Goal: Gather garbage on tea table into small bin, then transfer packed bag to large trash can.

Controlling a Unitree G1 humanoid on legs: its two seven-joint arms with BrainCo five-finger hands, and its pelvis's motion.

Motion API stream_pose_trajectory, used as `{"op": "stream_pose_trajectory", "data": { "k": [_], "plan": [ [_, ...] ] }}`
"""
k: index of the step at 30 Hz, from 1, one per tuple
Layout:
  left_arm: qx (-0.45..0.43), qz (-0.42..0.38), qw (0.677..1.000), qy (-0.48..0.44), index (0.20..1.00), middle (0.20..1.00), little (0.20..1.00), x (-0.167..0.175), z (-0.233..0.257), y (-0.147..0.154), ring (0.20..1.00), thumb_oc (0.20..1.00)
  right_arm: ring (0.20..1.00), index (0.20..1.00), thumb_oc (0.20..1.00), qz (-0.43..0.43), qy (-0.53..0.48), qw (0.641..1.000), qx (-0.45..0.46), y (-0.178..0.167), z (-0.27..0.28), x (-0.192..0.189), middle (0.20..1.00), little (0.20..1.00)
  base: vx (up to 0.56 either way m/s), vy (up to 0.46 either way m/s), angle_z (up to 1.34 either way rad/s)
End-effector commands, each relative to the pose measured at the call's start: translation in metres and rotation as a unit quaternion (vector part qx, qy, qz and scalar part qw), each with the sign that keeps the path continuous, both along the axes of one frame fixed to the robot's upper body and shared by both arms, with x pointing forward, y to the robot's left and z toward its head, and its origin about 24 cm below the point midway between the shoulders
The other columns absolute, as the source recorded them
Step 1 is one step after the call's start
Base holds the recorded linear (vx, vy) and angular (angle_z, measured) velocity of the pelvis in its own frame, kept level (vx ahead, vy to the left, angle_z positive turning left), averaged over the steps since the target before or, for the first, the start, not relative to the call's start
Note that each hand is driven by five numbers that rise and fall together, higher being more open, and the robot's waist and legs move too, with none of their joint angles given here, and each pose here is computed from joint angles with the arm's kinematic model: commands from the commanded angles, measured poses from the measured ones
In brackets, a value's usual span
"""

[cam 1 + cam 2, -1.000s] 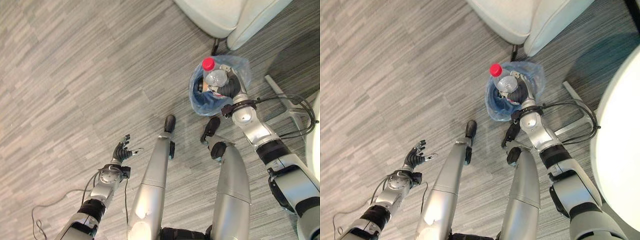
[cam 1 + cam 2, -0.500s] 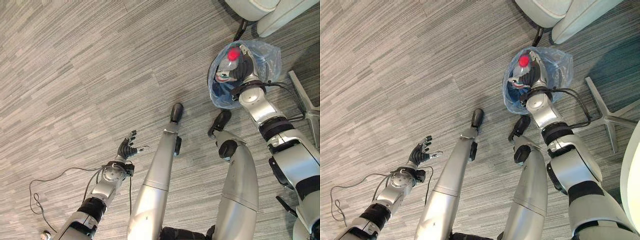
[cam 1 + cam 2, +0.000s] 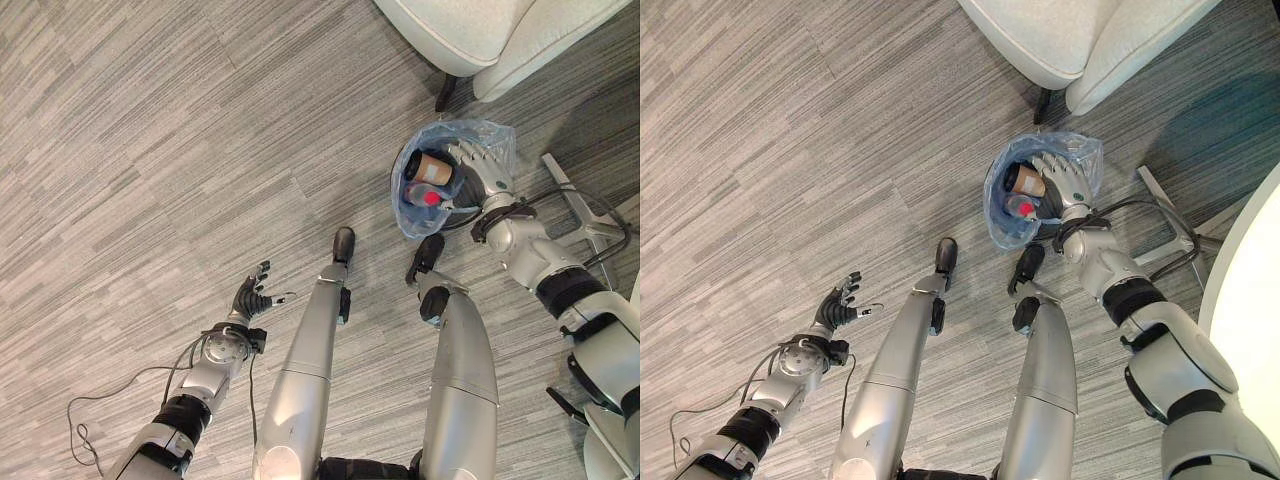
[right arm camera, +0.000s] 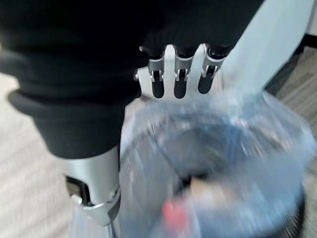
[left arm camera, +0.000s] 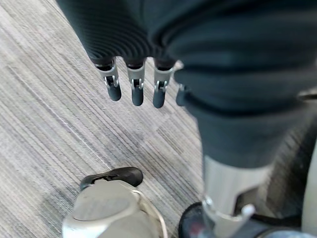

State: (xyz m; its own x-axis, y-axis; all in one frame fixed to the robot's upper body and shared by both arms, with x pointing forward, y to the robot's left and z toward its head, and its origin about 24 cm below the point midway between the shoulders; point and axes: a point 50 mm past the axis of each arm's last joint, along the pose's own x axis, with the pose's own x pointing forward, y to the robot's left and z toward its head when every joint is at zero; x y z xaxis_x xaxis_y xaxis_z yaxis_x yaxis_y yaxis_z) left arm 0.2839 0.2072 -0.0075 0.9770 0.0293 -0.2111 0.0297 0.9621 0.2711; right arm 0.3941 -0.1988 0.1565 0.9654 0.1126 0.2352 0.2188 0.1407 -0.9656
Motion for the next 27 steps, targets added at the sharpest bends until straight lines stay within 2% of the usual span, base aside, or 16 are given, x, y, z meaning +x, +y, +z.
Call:
{"op": "stream_pose_trajectory", "data": {
  "k": [1, 11, 12, 16, 23, 27],
  "plan": [
    [0.014, 0.023, 1.000, 0.012, 1.000, 1.000, 1.000, -0.014, -0.012, 0.012, 1.000, 1.000, 1.000, 1.000, 1.000, 0.001, 0.033, 0.998, -0.054, 0.003, -0.024, -0.003, 1.000, 1.000, 0.01, -0.027, 0.03],
    [0.021, 0.014, 1.000, 0.008, 1.000, 1.000, 1.000, -0.009, -0.010, 0.006, 1.000, 1.000, 1.000, 1.000, 1.000, 0.000, 0.118, 0.987, -0.106, 0.018, -0.070, -0.008, 1.000, 1.000, 0.00, -0.017, 0.03],
    [0.024, 0.010, 1.000, 0.006, 1.000, 1.000, 1.000, -0.007, -0.009, 0.004, 1.000, 1.000, 0.200, 0.200, 0.200, -0.003, 0.128, 0.987, -0.099, 0.020, -0.074, -0.008, 0.200, 0.200, 0.00, 0.000, 0.00],
    [0.021, 0.006, 1.000, 0.002, 1.000, 1.000, 1.000, -0.005, -0.007, 0.003, 1.000, 1.000, 0.200, 0.200, 0.200, -0.005, 0.113, 0.993, -0.026, 0.022, -0.063, -0.005, 0.200, 0.200, -0.02, 0.001, 0.01],
    [0.017, 0.012, 1.000, 0.000, 1.000, 1.000, 1.000, -0.005, -0.005, 0.007, 1.000, 1.000, 0.200, 0.200, 0.200, 0.000, 0.067, 0.997, 0.029, 0.018, -0.038, -0.002, 0.200, 0.200, -0.02, 0.003, 0.01],
    [0.006, 0.030, 0.999, 0.009, 1.000, 1.000, 1.000, -0.008, -0.007, 0.013, 1.000, 1.000, 0.200, 0.200, 0.200, 0.015, 0.010, 0.985, 0.172, 0.013, -0.015, -0.009, 0.200, 0.200, -0.10, 0.010, -0.05]
  ]
}}
